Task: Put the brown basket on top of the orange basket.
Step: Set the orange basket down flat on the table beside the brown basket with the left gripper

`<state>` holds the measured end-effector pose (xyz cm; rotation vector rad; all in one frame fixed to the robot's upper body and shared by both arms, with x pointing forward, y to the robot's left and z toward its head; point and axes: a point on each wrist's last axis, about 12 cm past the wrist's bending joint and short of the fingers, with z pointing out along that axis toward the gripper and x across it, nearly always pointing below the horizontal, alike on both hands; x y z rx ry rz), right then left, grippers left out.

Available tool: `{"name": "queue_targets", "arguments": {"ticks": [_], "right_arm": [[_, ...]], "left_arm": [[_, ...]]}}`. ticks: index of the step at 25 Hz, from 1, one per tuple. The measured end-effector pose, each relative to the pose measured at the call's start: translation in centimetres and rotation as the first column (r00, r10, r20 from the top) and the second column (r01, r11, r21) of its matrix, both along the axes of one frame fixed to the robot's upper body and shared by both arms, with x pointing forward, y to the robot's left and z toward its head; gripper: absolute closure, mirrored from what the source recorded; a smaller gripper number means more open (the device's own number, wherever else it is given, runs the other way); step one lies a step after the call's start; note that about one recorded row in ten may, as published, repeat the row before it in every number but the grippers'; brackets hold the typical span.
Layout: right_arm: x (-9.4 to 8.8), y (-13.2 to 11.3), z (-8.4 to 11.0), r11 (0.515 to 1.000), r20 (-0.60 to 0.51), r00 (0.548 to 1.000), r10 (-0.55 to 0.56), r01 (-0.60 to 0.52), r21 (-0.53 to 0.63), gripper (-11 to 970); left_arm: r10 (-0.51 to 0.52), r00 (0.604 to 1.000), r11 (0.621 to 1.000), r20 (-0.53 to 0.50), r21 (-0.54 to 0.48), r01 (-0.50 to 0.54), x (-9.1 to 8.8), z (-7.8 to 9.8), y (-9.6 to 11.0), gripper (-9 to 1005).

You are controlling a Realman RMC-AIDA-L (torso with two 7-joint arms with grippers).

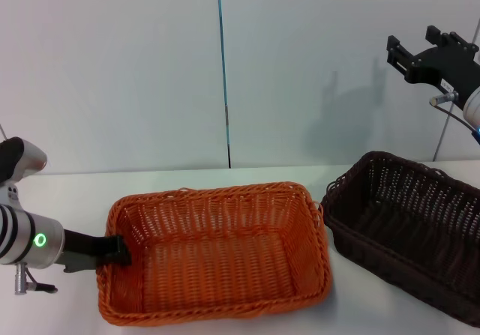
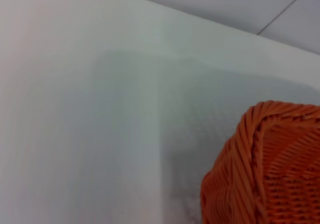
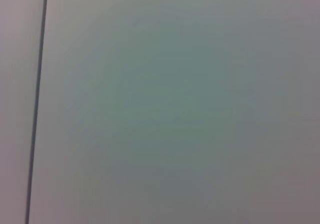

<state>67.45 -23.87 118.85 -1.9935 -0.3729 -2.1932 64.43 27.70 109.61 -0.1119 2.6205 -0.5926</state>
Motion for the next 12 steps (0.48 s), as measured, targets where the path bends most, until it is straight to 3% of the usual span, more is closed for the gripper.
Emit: {"name": "queue_targets", "arguments": {"ticks": [12], "right_arm": [[-0.15,0.06,-0.14,1.0,0.0,1.0,0.007,-0.007,-0.003,278]], "left_arm": [[0.005,1.0,1.0,-0.014,-0.01,-0.005,-0.29,-0.24,0.15,796]]}}
